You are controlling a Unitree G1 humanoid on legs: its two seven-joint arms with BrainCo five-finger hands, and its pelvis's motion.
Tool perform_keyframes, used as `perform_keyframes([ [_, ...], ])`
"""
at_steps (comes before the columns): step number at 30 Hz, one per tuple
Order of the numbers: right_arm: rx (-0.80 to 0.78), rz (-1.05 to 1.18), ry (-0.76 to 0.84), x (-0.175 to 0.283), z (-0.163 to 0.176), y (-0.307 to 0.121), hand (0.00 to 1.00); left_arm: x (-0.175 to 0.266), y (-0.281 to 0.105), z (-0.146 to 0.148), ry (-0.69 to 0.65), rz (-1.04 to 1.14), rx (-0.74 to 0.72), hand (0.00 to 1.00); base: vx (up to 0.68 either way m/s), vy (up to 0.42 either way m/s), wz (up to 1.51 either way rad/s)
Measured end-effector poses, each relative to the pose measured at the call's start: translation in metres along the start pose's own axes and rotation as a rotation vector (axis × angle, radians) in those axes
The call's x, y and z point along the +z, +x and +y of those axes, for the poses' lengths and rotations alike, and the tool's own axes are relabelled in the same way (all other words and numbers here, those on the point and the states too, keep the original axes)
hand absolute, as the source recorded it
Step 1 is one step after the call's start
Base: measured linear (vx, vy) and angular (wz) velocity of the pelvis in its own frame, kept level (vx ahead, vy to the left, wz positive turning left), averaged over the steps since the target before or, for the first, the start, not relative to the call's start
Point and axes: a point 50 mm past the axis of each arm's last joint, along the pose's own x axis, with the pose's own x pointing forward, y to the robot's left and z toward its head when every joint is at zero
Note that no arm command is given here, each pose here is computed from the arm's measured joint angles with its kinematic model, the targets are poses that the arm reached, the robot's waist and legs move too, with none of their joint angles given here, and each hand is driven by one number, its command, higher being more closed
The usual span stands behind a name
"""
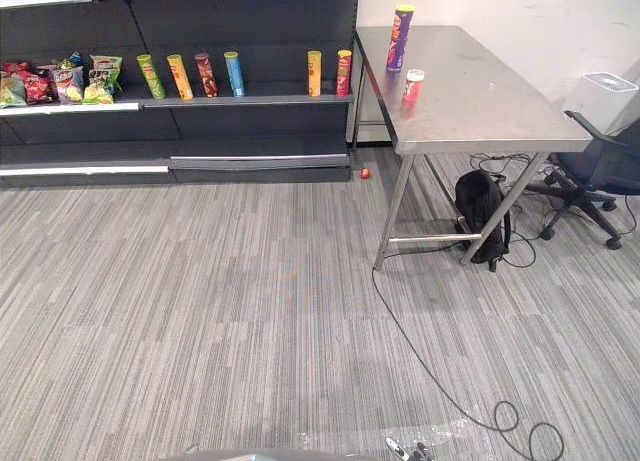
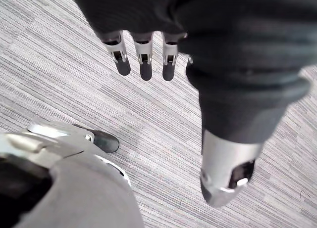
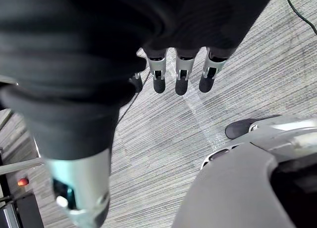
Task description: Put the gum and the chips on the shelf.
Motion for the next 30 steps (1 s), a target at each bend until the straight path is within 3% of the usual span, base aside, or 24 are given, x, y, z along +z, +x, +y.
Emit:
perform_keyframes([
  [10, -0.004, 0.009, 0.040, 0.000, 0.001, 0.001, 0.00, 0.002, 0.000, 0.000, -0.007, -0.006, 0.023, 0.00, -0.01, -0.010, 0.00],
  [19, 0.017, -0.053, 0.046, 0.017, 0.007, 0.005, 0.00, -0.016, -0.004, 0.005, -0.212, 0.048, 0.107, 0.00, -0.02, 0.023, 0.00],
  [26, 0.037, -0.093, 0.042, 0.021, 0.007, 0.004, 0.00, -0.035, -0.009, 0.009, -0.275, 0.095, 0.128, 0.00, 0.26, 0.303, -0.05],
  [30, 0.081, -0.082, 0.015, 0.017, 0.016, 0.005, 0.00, -0.044, -0.011, 0.023, -0.222, 0.111, 0.149, 0.00, 0.42, 0.407, -0.26],
])
